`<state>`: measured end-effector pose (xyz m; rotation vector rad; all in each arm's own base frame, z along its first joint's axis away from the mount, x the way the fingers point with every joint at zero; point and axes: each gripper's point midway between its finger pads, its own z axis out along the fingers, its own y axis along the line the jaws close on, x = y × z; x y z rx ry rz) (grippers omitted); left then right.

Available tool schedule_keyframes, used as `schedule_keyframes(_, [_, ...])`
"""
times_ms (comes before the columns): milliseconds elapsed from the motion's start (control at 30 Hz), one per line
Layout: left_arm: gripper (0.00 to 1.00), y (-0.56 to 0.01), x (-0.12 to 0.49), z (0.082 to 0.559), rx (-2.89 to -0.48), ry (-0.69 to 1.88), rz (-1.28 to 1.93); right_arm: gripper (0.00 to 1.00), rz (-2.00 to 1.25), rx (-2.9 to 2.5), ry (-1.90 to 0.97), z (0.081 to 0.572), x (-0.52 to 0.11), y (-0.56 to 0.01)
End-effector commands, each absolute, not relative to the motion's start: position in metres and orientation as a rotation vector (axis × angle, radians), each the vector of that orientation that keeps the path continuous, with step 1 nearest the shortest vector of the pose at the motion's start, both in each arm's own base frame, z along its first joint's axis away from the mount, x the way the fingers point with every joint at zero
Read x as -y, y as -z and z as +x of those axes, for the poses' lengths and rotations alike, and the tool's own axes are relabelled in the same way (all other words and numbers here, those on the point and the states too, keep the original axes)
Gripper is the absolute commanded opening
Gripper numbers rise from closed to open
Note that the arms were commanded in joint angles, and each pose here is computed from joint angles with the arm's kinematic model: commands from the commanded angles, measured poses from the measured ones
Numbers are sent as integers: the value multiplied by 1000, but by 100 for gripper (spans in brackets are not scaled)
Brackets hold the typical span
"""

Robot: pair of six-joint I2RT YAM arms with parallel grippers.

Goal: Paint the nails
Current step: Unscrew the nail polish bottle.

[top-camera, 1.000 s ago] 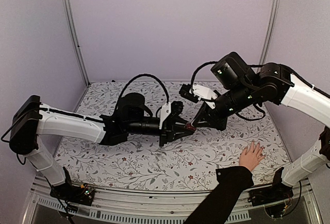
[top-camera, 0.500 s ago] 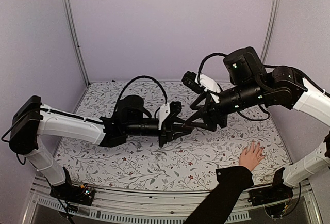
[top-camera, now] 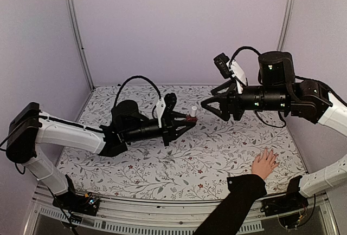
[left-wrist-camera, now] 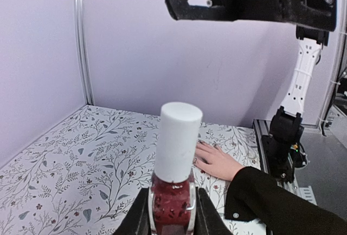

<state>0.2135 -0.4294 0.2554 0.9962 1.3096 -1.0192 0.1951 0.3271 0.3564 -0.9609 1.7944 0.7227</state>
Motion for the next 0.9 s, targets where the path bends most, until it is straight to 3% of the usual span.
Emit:
schedule_keyframes(0, [0, -295, 418, 228, -1266, 1056, 811, 62, -800, -1761, -761, 214, -336, -371])
schedule_keyframes(467, [0, -294, 420, 247, -1325, 1026, 705, 54, -772, -1793, -715, 241, -364, -350])
schedule_keyframes(867, [0, -297, 419, 247, -1318, 1019, 702, 32, -792, -1799, -725, 247, -380, -338])
